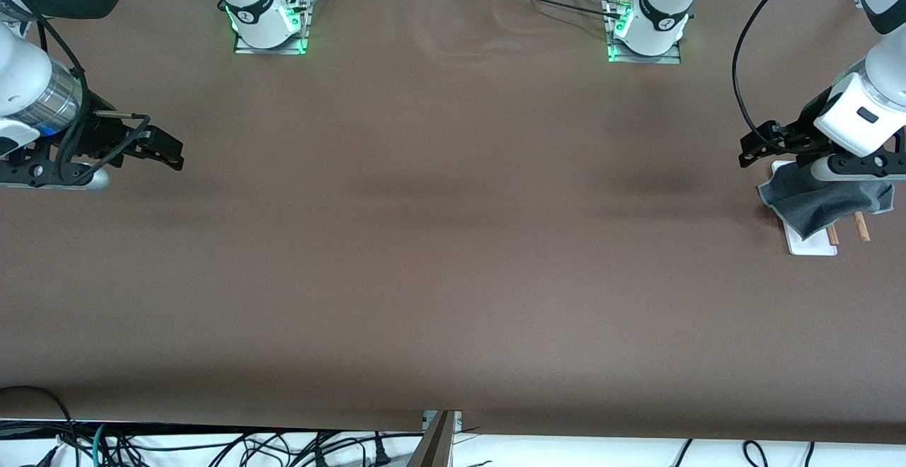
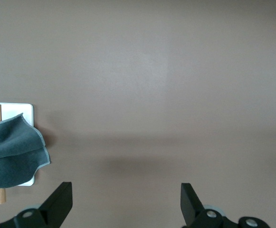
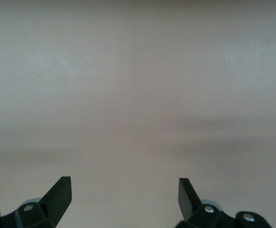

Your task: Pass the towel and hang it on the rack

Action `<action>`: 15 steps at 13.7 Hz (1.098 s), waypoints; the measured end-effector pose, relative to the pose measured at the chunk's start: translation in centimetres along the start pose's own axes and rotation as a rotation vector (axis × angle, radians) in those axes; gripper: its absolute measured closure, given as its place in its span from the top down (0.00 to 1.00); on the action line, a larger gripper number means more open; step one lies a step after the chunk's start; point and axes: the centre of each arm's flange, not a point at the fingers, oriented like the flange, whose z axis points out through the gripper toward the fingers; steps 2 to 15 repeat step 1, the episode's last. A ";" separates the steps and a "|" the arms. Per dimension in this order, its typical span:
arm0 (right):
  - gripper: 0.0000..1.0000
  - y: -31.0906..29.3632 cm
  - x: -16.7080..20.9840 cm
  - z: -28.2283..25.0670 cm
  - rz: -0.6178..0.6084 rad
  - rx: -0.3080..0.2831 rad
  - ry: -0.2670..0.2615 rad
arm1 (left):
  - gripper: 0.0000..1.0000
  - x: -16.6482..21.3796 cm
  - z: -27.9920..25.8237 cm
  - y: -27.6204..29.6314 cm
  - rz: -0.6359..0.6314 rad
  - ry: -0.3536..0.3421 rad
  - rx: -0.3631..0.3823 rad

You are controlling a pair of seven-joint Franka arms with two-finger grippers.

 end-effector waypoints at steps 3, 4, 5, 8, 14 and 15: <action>1.00 0.0 0.0 0.0 0.000 0.000 0.000 | 1.00 0.0 0.0 -0.1 -0.002 0.000 0.000; 1.00 0.0 0.0 0.0 0.000 0.000 0.000 | 1.00 0.0 0.0 -0.1 -0.002 0.000 0.000; 1.00 0.0 0.0 0.0 0.000 0.000 0.000 | 1.00 0.0 0.0 -0.1 -0.002 0.000 0.000; 1.00 0.0 0.0 0.0 0.000 0.000 0.000 | 1.00 0.0 0.0 -0.1 -0.002 0.000 0.000; 1.00 0.0 0.0 0.0 0.000 0.000 0.000 | 1.00 0.0 0.0 -0.1 -0.002 0.000 0.000; 1.00 0.0 0.0 0.0 0.000 0.000 0.000 | 1.00 0.0 0.0 -0.1 -0.002 0.000 0.000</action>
